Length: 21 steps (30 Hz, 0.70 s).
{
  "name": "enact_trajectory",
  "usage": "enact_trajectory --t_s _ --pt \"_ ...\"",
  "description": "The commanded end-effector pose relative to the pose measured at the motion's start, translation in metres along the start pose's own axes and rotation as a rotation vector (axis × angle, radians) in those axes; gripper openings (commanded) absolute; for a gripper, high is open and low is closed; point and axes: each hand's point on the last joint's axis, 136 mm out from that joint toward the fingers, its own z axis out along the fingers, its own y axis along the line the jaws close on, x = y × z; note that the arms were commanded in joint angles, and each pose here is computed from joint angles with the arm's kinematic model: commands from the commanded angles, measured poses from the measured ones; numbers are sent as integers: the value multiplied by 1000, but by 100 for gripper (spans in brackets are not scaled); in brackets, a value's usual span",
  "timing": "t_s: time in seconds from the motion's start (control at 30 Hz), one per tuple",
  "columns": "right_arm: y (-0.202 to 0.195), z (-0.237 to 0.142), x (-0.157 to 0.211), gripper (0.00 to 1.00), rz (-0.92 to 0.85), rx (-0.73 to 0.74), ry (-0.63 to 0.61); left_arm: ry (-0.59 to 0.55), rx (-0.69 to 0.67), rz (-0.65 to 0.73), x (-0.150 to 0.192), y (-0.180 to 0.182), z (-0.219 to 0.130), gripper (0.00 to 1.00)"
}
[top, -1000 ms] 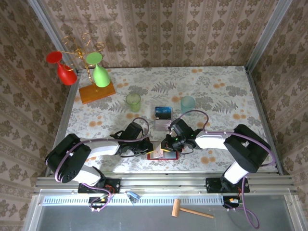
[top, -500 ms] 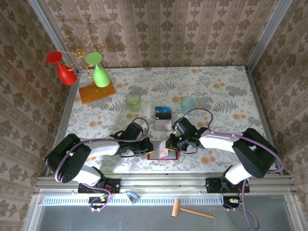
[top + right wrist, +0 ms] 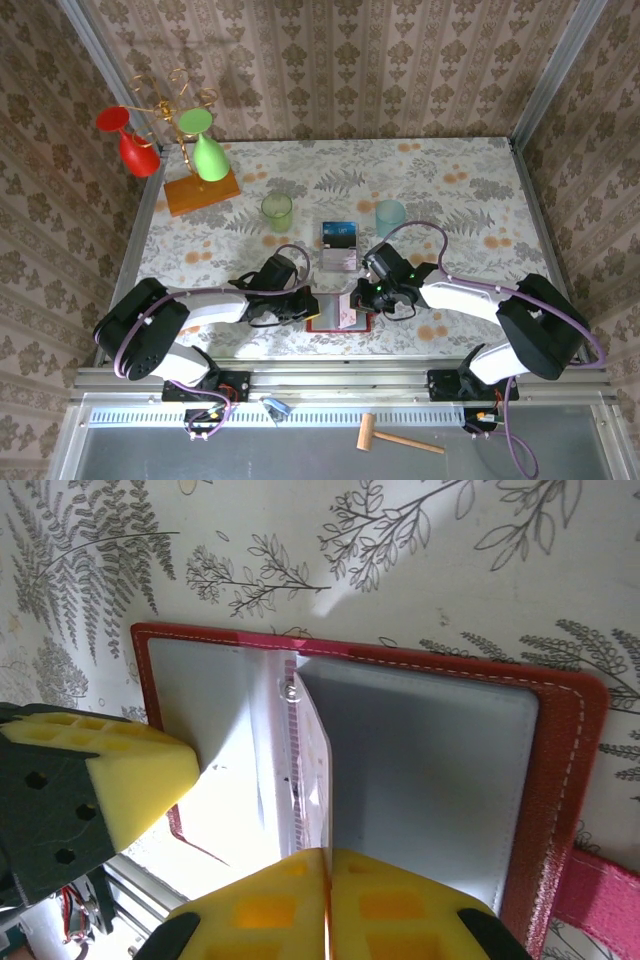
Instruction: Take the credit cards out of the card holder
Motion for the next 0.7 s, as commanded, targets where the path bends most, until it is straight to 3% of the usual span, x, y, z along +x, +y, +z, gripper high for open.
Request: enact_trajectory --t_s 0.0,0.67 --pt "-5 -8 -2 8 -17 66 -21 10 -58 -24 7 20 0 4" --pt "16 -6 4 11 -14 29 -1 10 -45 -25 7 19 1 4"
